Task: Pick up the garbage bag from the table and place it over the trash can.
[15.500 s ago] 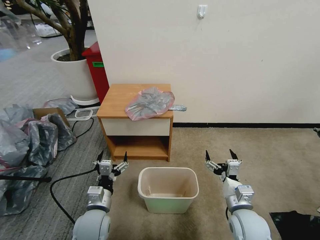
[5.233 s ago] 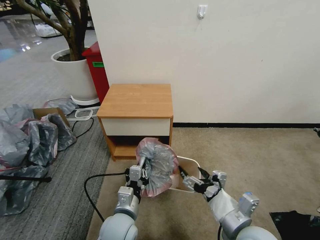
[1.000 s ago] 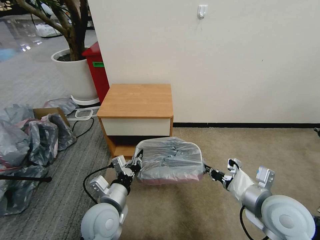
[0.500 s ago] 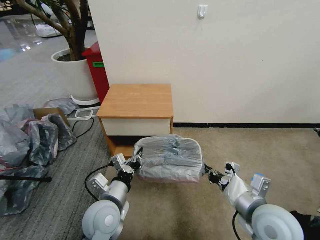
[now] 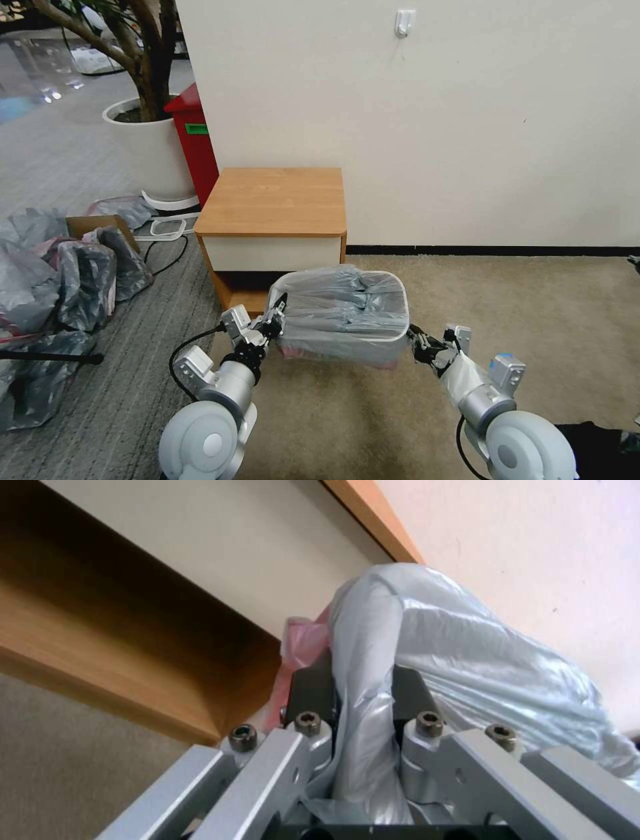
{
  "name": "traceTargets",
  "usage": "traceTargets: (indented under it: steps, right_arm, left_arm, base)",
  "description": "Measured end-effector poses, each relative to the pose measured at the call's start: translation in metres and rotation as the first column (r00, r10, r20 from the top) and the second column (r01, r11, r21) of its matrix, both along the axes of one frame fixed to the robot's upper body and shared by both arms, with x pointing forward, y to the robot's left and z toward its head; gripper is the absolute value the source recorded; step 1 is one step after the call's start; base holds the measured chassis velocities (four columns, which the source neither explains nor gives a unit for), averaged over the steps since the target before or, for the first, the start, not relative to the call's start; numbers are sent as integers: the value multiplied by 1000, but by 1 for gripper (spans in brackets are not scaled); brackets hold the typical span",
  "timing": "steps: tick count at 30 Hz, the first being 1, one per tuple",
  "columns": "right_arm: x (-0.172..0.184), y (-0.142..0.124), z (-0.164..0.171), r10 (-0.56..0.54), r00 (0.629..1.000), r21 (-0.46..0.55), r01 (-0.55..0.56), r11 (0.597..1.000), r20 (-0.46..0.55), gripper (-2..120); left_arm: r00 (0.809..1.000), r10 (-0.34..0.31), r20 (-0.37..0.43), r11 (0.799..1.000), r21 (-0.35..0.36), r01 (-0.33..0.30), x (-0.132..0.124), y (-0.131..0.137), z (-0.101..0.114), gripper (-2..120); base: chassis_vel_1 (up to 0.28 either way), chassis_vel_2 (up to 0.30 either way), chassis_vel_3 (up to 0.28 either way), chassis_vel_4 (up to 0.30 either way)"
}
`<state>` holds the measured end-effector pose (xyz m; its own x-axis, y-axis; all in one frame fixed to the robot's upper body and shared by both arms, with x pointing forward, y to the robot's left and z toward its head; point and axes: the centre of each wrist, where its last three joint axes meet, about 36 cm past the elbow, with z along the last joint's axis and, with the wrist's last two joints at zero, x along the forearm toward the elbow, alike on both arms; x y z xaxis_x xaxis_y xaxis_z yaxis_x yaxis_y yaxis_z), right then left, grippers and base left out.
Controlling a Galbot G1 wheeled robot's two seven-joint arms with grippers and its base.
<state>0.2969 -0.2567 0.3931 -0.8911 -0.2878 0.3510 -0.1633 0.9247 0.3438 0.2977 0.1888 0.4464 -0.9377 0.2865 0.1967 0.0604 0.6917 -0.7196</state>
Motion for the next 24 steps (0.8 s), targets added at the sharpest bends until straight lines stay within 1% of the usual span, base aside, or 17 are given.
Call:
traceTargets:
  steps: [1,3,6,9,10,13,14,16,17,18,20,21,22,24]
  right_arm:
    - [0,0,0,0,1000,0,0,1000,0,0]
    - [1,1,-9,-6,1000,-36,7,999,15,0]
    - [0,2,-11,-9,1000,-42,10,999,22,0]
    - [-4,4,-5,-6,999,-34,7,999,32,0]
    - [-7,4,0,-6,999,-26,7,1000,39,0]
    - [-18,1,9,-11,999,-12,12,1000,49,14]
    - [-18,1,9,-11,999,-12,12,1000,49,14]
    - [-29,-1,11,-26,998,0,26,1000,63,24]
    - [-31,-1,12,-31,997,6,31,1000,70,27]
    - [-31,-1,12,-31,997,6,31,1000,70,27]
    - [-43,-4,15,-54,994,34,50,998,100,39]
    - [-47,-4,18,-65,991,46,60,997,117,41]
    - [-47,-4,18,-65,991,46,60,997,117,41]
    - [-52,-7,28,-87,983,55,79,995,161,52]
  left_arm:
    - [1000,0,0,1000,0,0,0,0,0,9]
    - [1000,-3,2,1000,-2,3,-1,0,2,9]
    - [1000,-4,0,1000,-1,4,-1,0,2,9]
    - [1000,-2,3,1000,16,2,-1,0,2,9]
    - [1000,-1,6,999,34,1,0,0,1,9]
    - [1000,7,12,996,87,-8,2,3,-1,8]
    - [1000,7,12,996,87,-8,2,3,-1,8]
    - [1000,19,12,991,131,-21,5,5,-3,8]
    - [1000,22,11,990,141,-24,5,5,-4,8]
    - [1000,22,11,990,141,-24,5,5,-4,8]
    - [999,32,4,984,178,-32,6,7,-8,8]
    - [999,33,1,982,187,-33,7,8,-9,8]
    - [999,33,1,982,187,-33,7,8,-9,8]
    - [999,34,-3,976,214,-33,7,9,-12,8]
  base:
    - [0,0,0,0]
    - [0,0,0,0]
    - [0,0,0,0]
    - [0,0,0,0]
    - [0,0,0,0]
    - [0,0,0,0]
    - [0,0,0,0]
    - [0,0,0,0]
    - [0,0,0,0]
    - [0,0,0,0]
    - [0,0,0,0]
    - [0,0,0,0]
    - [0,0,0,0]
    - [0,0,0,0]
